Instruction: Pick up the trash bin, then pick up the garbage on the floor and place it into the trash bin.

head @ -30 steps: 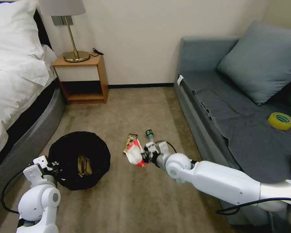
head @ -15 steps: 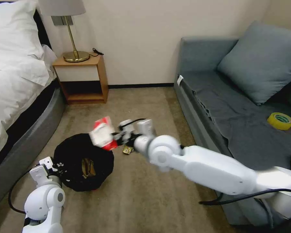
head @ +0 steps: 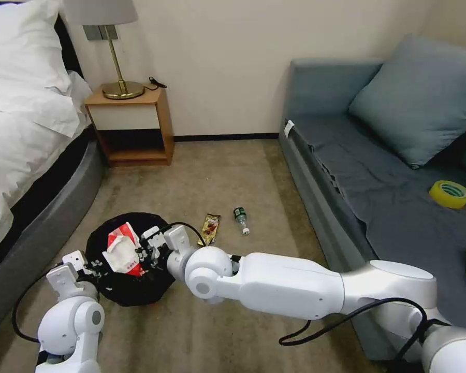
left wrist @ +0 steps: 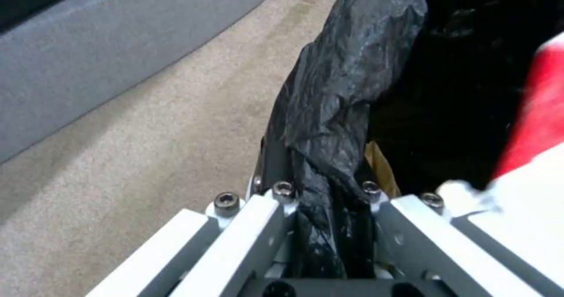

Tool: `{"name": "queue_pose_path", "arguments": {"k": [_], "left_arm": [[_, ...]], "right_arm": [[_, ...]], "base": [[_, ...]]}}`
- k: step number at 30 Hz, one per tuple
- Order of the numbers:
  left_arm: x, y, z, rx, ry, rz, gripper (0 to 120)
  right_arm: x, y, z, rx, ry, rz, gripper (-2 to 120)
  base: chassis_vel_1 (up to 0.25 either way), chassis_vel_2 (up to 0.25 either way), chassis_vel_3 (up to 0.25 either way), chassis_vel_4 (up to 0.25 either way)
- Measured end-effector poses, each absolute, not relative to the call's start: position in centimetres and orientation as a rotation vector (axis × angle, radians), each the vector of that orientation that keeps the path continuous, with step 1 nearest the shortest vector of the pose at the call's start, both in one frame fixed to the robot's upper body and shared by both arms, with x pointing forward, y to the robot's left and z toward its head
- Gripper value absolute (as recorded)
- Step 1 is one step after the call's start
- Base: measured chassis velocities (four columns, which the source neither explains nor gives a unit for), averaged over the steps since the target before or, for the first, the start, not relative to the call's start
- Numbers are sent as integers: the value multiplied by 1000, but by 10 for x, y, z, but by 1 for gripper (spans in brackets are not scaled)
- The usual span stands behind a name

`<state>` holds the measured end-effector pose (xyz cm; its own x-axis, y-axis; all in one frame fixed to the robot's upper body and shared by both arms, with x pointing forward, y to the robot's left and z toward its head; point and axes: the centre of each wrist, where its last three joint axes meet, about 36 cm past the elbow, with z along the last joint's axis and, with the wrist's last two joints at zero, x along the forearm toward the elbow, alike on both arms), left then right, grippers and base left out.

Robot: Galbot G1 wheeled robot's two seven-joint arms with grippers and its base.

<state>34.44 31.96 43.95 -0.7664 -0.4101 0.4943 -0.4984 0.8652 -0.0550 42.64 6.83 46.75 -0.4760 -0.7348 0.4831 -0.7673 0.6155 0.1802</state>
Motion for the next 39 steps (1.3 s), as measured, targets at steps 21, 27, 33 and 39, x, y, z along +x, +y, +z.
{"name": "queue_pose_path", "arguments": {"k": [21, 27, 33, 39], "left_arm": [[337, 323, 452, 670, -2586, 261, 3], [334, 325, 456, 665, -2597, 259, 3], [333, 330, 457, 676, -2602, 253, 3], [331, 331, 459, 682, -2606, 242, 3]], "right_arm": [[472, -61, 564, 1010, -2830, -80, 99], [459, -150, 570, 856, -3099, -81, 100], [400, -208, 568, 527, -3337, -36, 100], [360, -222, 559, 258, -3380, -35, 100]], "base": [[0, 0, 0, 0], [0, 0, 0, 0], [0, 0, 0, 0], [0, 0, 0, 0]]}}
